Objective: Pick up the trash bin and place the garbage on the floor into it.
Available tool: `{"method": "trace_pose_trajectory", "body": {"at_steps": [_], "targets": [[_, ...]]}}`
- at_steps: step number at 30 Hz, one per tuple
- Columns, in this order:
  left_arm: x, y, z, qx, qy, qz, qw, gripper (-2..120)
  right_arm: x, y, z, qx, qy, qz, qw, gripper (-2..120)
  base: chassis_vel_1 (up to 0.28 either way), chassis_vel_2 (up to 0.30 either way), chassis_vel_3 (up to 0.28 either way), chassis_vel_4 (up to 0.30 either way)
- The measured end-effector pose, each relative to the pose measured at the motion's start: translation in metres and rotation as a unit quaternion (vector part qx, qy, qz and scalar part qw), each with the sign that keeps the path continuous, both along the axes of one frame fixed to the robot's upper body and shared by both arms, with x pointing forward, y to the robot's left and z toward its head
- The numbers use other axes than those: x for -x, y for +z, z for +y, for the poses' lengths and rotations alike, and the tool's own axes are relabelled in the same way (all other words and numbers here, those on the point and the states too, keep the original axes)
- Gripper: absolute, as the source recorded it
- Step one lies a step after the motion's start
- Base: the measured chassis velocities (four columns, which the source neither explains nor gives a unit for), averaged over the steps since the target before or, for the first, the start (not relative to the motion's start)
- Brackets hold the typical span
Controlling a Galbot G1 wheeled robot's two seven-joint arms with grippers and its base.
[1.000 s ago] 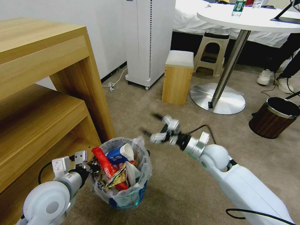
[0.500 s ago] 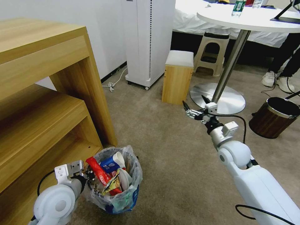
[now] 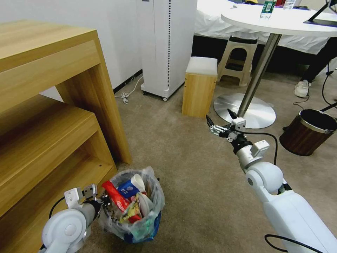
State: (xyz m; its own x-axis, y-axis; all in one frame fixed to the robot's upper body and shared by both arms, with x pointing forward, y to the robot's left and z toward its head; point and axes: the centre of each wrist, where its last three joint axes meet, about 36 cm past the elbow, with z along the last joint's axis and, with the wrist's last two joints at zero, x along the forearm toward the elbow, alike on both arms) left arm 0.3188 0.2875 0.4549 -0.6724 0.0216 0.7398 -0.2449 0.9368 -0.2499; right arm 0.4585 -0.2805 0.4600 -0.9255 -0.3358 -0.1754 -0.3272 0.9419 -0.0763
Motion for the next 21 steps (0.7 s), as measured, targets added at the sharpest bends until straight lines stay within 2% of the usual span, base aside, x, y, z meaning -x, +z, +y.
{"method": "trace_pose_trajectory", "body": {"at_steps": [1, 2, 5, 6, 8, 10, 13, 14, 15, 17, 18, 20, 21], "targets": [[0.001, 0.003, 0.000, -0.004, -0.001, -0.004, 1.0000, 31, 0.000, 0.000, 0.000, 0.000, -0.002, 0.002, 1.000, 100, 0.000, 0.000, 0.000, 0.000], [0.001, 0.003, 0.000, -0.004, -0.001, -0.004, 1.0000, 31, 0.000, 0.000, 0.000, 0.000, -0.002, 0.002, 1.000, 100, 0.000, 0.000, 0.000, 0.000], [0.008, 0.021, -0.004, -0.036, -0.005, -0.038, 0.9986, 46, 0.003, -0.001, -0.007, 0.000, -0.014, 0.011, 1.000, 100, 0.000, 0.000, 0.000, 0.000], [0.008, 0.021, -0.004, -0.036, -0.005, -0.038, 0.9986, 46, 0.003, -0.001, -0.007, 0.000, -0.014, 0.011, 1.000, 100, 0.000, 0.000, 0.000, 0.000], [0.015, 0.035, -0.009, -0.063, -0.008, -0.070, 0.9955, 57, 0.006, -0.001, -0.014, -0.002, -0.014, 0.013, 1.000, 100, 0.000, 0.000, 0.000, 0.000], [0.020, 0.042, -0.011, -0.071, -0.015, -0.086, 0.9937, 61, 0.008, -0.002, -0.016, -0.005, -0.015, 0.013, 1.000, 100, 0.000, 0.000, 0.000, 0.000], [0.036, 0.055, -0.018, -0.073, -0.051, -0.138, 0.9864, 74, 0.023, -0.005, -0.019, -0.024, -0.035, 0.019, 0.999, 100, 0.000, 0.000, 0.000, 0.000], [0.036, 0.055, -0.018, -0.073, -0.051, -0.138, 0.9864, 74, 0.023, -0.005, -0.019, -0.024, -0.035, 0.019, 0.999, 100, 0.000, 0.000, 0.000, 0.000], [0.039, 0.055, -0.018, -0.078, -0.065, -0.164, 0.9812, 80, 0.030, -0.009, -0.019, -0.033, -0.045, 0.017, 0.998, 100, 0.000, 0.000, 0.000, 0.000], [0.043, 0.052, -0.017, -0.103, -0.087, -0.236, 0.9622, 91, 0.046, -0.018, -0.020, -0.054, -0.058, -0.003, 0.997, 100, 0.000, 0.000, 0.000, 0.000], [0.043, 0.052, -0.017, -0.103, -0.087, -0.236, 0.9622, 91, 0.046, -0.018, -0.020, -0.054, -0.058, -0.003, 0.997, 100, 0.000, 0.000, 0.000, 0.000], [0.048, 0.047, -0.015, -0.131, -0.111, -0.290, 0.9413, 97, 0.068, -0.027, -0.028, -0.056, -0.068, -0.014, 0.996, 100, 0.000, 0.000, 0.000, 0.000], [0.048, 0.047, -0.015, -0.131, -0.111, -0.290, 0.9413, 97, 0.068, -0.027, -0.028, -0.056, -0.068, -0.014, 0.996, 100, 0.000, 0.000, 0.000, 0.000]]}}
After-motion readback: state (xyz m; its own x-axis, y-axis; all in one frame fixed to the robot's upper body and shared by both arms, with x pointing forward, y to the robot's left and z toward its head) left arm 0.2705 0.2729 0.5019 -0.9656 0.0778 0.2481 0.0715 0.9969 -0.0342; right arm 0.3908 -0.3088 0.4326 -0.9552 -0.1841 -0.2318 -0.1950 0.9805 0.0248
